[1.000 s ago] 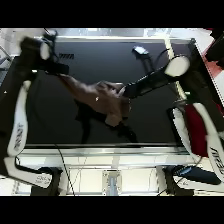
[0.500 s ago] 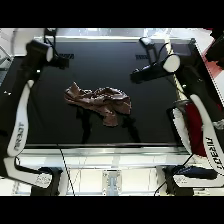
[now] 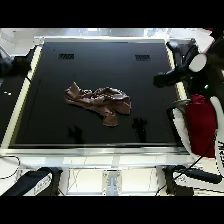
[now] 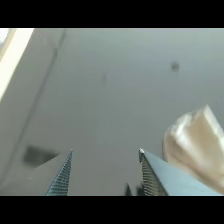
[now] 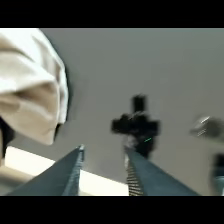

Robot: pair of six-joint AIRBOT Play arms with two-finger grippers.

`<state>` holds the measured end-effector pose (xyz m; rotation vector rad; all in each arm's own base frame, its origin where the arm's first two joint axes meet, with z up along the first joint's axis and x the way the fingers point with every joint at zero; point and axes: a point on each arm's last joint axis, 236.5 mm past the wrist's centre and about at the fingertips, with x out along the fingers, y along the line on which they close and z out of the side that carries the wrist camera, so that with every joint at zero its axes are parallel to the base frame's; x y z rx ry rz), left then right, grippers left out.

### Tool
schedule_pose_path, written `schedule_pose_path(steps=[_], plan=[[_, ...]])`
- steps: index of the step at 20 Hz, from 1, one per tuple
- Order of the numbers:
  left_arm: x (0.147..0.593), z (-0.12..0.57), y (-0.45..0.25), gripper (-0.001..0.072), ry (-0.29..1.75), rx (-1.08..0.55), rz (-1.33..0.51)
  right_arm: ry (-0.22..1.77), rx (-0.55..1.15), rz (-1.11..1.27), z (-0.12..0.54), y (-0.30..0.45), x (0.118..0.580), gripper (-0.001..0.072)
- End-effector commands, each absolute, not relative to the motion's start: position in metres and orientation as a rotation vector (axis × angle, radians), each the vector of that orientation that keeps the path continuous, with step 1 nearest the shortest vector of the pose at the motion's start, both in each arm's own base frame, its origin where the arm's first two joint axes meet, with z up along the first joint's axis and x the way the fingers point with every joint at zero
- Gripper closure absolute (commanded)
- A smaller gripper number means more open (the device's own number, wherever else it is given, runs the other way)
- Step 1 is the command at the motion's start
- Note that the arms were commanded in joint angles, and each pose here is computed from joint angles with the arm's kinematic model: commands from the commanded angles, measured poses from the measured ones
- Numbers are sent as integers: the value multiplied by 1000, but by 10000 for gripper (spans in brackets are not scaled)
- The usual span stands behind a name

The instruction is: Fold the shirts.

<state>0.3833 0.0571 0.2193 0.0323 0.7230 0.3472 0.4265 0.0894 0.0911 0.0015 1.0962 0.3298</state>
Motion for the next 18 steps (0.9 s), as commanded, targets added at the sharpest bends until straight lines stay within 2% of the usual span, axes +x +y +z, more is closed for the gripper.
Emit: schedule_pose_path(steps=[1,3,7,8,9,10,18], plan=[[314,145,57,211,819,-136,396,1107,294,386,33,129,419,365],[293,110,47,210,851,-250,402,1082,481,364,0,147,416,365],[280,65,16,211,957,-373,338,1172,415,423,-53,174,384,363],[281,59,9,211,969,-399,319,1186,399,436,-61,181,382,339],[283,55,3,210,976,-418,305,1189,401,431,-69,186,384,218],[285,54,0,211,978,-433,294,1186,416,423,-74,190,387,205],[310,44,-27,211,973,-537,222,1151,426,395,-88,193,411,208]])
